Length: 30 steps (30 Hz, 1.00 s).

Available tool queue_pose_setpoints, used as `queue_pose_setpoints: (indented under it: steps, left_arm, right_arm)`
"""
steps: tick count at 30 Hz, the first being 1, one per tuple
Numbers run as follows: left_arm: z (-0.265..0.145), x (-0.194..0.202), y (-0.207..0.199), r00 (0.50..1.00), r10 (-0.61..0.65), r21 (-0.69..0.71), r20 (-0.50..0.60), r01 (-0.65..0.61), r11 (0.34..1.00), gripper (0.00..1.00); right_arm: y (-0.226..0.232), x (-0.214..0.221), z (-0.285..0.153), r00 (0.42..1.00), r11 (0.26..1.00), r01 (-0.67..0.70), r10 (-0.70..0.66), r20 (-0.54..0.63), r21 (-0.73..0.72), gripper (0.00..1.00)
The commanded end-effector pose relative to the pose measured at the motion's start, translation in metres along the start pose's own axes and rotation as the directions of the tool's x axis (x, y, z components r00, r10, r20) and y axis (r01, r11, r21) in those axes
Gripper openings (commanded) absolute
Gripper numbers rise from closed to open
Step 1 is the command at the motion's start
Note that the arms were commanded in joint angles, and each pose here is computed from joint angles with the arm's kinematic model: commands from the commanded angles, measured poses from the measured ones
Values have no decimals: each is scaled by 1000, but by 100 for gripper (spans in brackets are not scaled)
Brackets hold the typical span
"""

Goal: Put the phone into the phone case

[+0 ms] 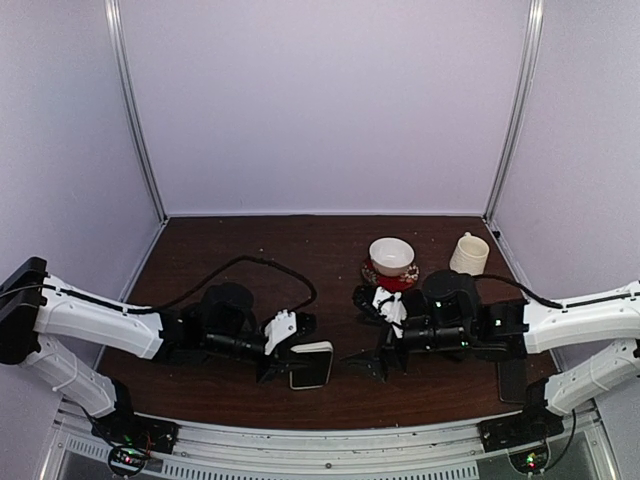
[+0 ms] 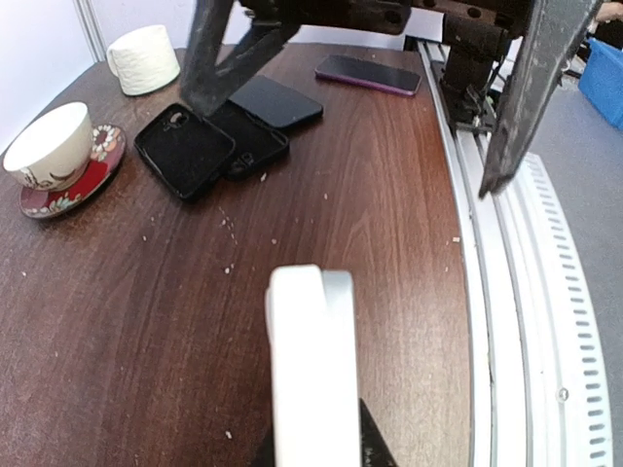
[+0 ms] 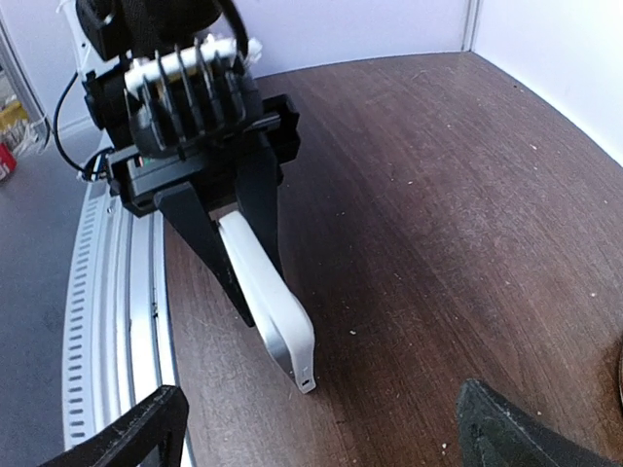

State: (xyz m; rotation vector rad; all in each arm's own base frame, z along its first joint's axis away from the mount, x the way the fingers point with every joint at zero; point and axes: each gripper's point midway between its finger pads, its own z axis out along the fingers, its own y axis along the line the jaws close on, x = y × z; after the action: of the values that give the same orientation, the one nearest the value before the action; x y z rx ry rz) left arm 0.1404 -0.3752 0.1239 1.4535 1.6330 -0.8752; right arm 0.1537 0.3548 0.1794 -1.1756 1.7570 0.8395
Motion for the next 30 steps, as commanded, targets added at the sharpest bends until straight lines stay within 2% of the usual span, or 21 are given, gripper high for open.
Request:
queue_pose_setpoints:
  steps: [1, 5, 8, 13, 18, 23, 25, 28, 30]
  left_arm:
    - [-1, -12, 2, 996, 62, -16, 62, -62, 998, 0]
    - [-1, -9, -1, 996, 68, -2, 58, -68, 998, 0]
    - [-1, -7, -3, 996, 74, 8, 56, -74, 997, 0]
    - [0, -5, -4, 996, 77, 16, 52, -78, 997, 0]
    - [-2, -5, -4, 996, 76, 12, 54, -76, 997, 0]
    - [-2, -5, -4, 996, 71, 13, 48, -71, 997, 0]
    - [-4, -7, -1, 997, 63, -6, 41, -63, 998, 17]
    - [-12, -6, 4, 997, 68, -53, 49, -65, 996, 41]
    - [-18, -7, 5, 995, 78, -77, 62, -73, 994, 46]
  right_arm:
    - [11, -14, 23, 984, 982, 174, -171, 43, -77, 98]
    - [20, -13, 36, 971, 962, 238, -232, 61, -136, 92]
    - [22, -8, 39, 969, 957, 245, -241, 46, -154, 83]
    - [20, -8, 46, 970, 958, 244, -238, 56, -151, 57]
    - [22, -11, 51, 967, 956, 250, -239, 86, -157, 36]
    - [24, -4, 55, 967, 950, 254, -249, 52, -181, 14]
    - [23, -1, 55, 968, 950, 252, -250, 31, -183, 9]
    - [20, 3, 51, 968, 954, 251, -250, 30, -166, 7]
    - [19, 5, 48, 969, 956, 246, -245, 26, -161, 7]
